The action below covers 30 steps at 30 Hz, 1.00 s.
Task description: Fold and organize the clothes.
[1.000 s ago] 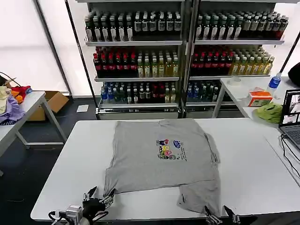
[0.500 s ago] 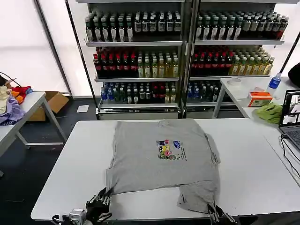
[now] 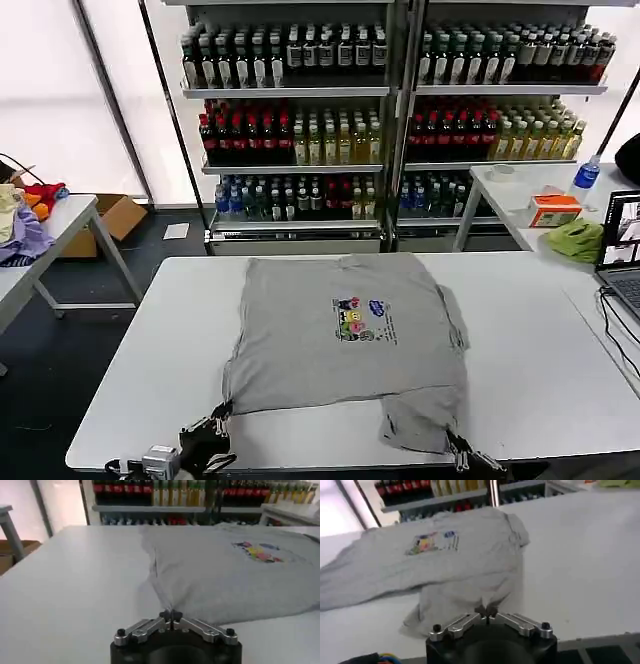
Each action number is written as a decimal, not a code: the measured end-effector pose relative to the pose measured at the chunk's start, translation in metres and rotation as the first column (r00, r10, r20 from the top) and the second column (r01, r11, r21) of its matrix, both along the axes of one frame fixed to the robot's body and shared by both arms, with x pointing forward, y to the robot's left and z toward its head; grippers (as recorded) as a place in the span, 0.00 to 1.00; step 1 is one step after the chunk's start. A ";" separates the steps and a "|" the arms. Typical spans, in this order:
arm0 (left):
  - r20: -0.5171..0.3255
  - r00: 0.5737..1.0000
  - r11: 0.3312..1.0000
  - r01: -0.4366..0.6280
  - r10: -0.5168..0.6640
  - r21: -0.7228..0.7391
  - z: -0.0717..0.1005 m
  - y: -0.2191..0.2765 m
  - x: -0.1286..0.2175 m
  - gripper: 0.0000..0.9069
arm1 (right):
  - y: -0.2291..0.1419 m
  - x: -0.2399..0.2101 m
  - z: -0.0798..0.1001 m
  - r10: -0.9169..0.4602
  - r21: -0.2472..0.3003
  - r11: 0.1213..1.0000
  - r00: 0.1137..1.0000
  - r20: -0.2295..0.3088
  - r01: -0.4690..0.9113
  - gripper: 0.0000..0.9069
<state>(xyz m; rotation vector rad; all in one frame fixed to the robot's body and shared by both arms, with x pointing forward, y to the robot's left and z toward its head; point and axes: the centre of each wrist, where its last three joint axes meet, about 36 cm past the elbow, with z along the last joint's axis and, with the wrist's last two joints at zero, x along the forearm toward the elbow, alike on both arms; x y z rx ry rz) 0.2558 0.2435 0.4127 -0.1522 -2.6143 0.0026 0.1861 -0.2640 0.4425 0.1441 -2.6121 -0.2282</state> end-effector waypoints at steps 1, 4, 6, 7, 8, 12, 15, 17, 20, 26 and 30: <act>0.001 1.000 1.000 0.000 0.000 0.001 0.002 0.001 -0.002 0.01 | 0.000 -0.003 0.002 0.004 0.006 1.000 1.000 0.006 -0.004 0.00; 0.000 1.000 1.000 -0.005 0.005 0.008 0.010 0.003 -0.009 0.01 | 0.000 -0.011 0.007 0.015 0.026 1.000 0.999 0.029 -0.016 0.00; -0.001 1.000 1.000 -0.008 0.008 0.010 0.015 0.005 -0.013 0.01 | 0.000 -0.013 0.011 0.019 0.039 0.999 0.998 0.054 -0.021 0.00; 0.000 1.000 1.000 -0.010 0.010 0.011 0.018 0.005 -0.015 0.01 | 0.000 -0.013 0.013 0.021 0.049 0.998 0.998 0.065 -0.024 0.00; 0.001 1.000 1.000 -0.011 0.011 0.010 0.021 0.006 -0.016 0.01 | 0.000 -0.013 0.014 0.021 0.058 0.998 0.997 0.073 -0.025 0.00; 0.011 1.000 1.000 -0.008 0.008 0.002 0.034 0.009 -0.016 0.01 | 0.002 -0.004 0.017 0.014 0.089 0.996 0.992 0.127 -0.025 0.00; 0.017 1.000 1.000 0.004 -0.004 -0.015 0.041 0.010 -0.012 0.01 | 0.003 0.013 0.017 0.001 0.103 0.994 0.983 0.183 -0.020 0.00; 0.024 1.000 0.999 0.019 -0.018 -0.031 0.044 0.012 -0.005 0.01 | 0.004 0.027 0.014 -0.013 0.109 0.994 0.976 0.219 -0.011 0.00; 0.029 0.999 0.997 0.040 -0.038 -0.066 0.046 0.016 0.008 0.01 | 0.005 0.050 0.008 -0.033 0.116 0.993 0.965 0.261 0.003 0.00; 0.054 0.996 0.990 0.082 -0.076 -0.118 0.042 0.025 0.048 0.01 | 0.010 0.101 -0.007 -0.061 0.117 0.993 0.945 0.322 0.024 0.00; 0.073 0.993 0.985 0.099 -0.089 -0.143 0.036 0.031 0.080 0.01 | 0.013 0.138 -0.019 -0.068 0.105 0.994 0.939 0.338 0.035 0.00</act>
